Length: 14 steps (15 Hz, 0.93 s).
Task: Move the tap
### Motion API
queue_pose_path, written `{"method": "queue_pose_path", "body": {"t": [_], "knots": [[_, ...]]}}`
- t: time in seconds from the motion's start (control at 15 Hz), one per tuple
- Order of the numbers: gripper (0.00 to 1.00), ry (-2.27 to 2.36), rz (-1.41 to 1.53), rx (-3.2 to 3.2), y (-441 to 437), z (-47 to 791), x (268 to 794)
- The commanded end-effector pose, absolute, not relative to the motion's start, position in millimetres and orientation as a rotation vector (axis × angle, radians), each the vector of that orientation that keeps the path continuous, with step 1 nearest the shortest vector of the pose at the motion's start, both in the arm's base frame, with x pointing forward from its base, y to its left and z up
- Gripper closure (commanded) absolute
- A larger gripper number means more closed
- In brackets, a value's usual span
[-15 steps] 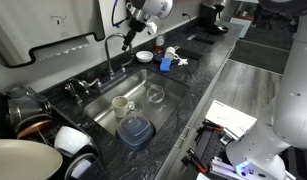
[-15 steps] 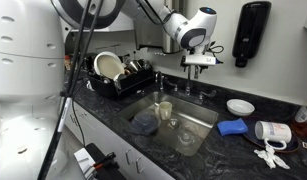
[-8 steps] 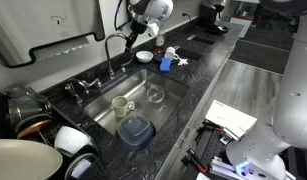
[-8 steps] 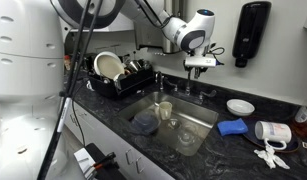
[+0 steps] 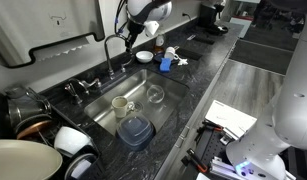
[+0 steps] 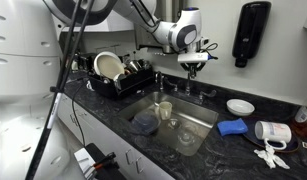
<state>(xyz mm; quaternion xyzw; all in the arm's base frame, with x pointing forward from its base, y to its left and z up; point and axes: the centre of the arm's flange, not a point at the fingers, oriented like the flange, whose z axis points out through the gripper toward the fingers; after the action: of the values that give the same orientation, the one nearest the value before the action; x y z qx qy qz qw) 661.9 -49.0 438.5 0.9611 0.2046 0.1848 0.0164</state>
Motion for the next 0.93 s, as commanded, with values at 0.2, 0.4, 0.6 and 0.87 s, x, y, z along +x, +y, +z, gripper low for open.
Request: {"method": "queue_pose_path", "body": {"t": [0.2,0.4,0.6,0.87], "knots": [[0.94,0.616,0.508,3.048,37,428,651],[0.94,0.573,0.545,3.072,59,428,655],[0.94,0.475,0.532,3.076,62,426,656],[0.44,0.342,0.488,3.043,65,426,652]]}}
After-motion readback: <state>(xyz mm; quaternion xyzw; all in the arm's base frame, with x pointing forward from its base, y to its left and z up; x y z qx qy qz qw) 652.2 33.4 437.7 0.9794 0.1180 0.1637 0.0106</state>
